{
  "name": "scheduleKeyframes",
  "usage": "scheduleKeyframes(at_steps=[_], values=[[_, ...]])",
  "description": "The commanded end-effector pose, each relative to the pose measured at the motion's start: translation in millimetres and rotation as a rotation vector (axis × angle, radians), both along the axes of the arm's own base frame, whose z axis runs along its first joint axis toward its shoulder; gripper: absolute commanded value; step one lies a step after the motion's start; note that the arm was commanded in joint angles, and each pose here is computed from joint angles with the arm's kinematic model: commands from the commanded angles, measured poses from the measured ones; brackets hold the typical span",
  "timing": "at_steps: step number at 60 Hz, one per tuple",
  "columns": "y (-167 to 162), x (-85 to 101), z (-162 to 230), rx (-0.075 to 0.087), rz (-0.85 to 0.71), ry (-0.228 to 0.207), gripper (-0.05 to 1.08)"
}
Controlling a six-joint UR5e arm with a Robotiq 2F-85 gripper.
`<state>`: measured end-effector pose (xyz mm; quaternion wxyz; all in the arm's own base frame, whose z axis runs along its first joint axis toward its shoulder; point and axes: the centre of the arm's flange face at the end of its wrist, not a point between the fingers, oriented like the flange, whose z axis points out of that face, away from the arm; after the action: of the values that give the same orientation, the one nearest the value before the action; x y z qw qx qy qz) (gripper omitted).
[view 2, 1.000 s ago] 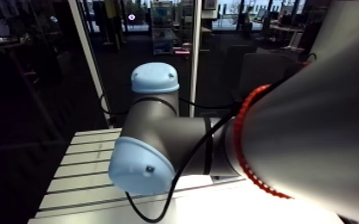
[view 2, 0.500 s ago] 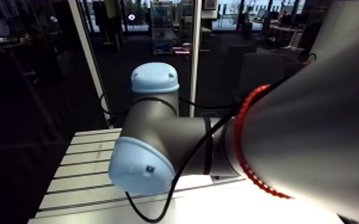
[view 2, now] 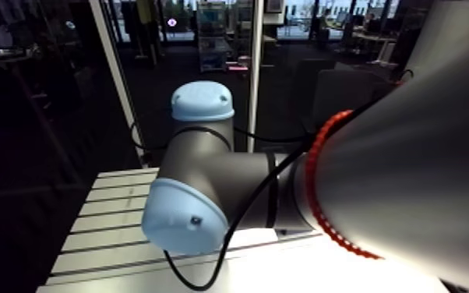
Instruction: Pick up the M10 bolt and insert it into the hex recess until seated.
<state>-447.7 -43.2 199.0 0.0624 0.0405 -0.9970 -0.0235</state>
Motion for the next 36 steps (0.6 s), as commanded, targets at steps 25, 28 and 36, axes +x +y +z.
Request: scheduleKeyframes(at_steps=[25,28,36], values=[[0.3,-8.4,13.7,0.005,0.002,0.031,0.76],[0.6,-9.9,15.8,0.006,0.002,0.036,0.76],[2.3,-18.3,30.3,0.001,-0.003,0.042,0.77]])
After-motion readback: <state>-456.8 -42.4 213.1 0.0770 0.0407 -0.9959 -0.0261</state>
